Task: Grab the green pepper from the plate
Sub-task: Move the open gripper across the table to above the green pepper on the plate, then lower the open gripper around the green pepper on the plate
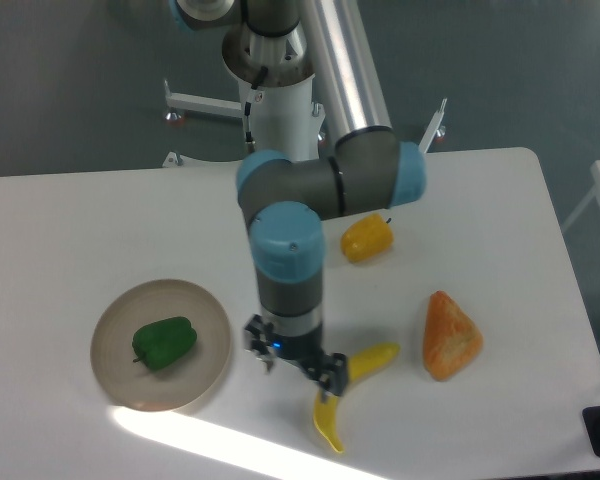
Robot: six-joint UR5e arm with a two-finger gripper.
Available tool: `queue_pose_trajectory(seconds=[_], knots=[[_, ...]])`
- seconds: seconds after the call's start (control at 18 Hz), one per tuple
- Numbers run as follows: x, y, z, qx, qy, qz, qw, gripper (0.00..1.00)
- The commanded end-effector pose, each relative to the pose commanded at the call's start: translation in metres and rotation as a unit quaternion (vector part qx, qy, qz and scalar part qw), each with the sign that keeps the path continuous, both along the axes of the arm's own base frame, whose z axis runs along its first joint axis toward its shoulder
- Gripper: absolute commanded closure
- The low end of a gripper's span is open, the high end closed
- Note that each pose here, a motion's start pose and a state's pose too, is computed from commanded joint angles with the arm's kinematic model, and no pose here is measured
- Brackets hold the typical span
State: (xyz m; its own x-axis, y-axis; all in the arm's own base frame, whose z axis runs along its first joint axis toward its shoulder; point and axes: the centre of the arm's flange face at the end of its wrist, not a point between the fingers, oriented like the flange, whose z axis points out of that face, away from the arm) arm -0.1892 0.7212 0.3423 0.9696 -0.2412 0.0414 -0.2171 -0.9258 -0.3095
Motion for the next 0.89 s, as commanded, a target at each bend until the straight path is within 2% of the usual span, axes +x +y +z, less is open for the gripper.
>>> queue_pose_trajectory(seconds=[0.11,0.22,0.5,0.89], knots=[[0.014,-0.015,-0.008,-0.007,-0.027,-0.006,0.9996,0.0],[0.025,-0.023,-0.023,-0.02,-0.036,-0.01,0.9991,0.0],[0.057,-0.024,-0.045,-0.039,-0.042,-0.032,0.9978,0.0],[0.075,-0.022,-0.05,-0.034,-0.037,-0.053,0.9973,0.0]])
